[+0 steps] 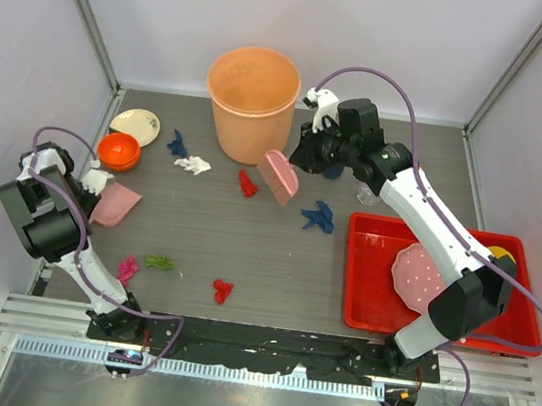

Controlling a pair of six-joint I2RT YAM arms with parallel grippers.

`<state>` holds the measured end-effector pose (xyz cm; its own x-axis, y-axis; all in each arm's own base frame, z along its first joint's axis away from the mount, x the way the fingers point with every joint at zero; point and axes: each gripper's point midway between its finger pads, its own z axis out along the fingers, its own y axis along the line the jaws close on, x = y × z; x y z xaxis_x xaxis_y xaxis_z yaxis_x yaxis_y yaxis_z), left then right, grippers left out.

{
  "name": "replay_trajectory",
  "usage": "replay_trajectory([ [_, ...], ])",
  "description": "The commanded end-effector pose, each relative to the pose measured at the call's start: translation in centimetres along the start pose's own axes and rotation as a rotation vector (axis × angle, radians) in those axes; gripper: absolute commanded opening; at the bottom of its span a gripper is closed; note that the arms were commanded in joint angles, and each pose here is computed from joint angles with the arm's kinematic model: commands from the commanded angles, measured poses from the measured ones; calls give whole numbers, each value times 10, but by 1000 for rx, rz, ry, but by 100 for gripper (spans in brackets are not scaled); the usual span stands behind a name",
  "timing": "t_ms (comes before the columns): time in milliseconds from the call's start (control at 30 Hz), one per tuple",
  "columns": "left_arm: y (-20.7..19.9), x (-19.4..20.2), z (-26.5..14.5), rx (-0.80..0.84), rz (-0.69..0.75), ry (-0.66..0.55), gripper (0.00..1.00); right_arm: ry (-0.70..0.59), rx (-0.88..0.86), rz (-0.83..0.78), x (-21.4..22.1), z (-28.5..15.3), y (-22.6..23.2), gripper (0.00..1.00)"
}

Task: Sweep away the paper scraps from the table

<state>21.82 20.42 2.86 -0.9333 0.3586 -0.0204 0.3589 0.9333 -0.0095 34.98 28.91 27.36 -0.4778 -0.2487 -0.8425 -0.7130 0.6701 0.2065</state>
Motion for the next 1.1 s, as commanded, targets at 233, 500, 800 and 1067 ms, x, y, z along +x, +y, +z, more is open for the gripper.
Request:
replay_trajectory([
  [233,-43,-19,-102,31,-147,-223,0,-86,-113,-93,-32,-21,62,1],
  [500,-54,-37,-151,-69,-333,-432,0,-364,-484,-24,-30,-5,179,1],
  [800,-62,-22,-179,-268,-452,-559,0,-232,-627,197,2,36,271,1],
  [1067,-50,-4,-212,-445,-484,-564,0,-131,-543,399,29,111,278,1],
])
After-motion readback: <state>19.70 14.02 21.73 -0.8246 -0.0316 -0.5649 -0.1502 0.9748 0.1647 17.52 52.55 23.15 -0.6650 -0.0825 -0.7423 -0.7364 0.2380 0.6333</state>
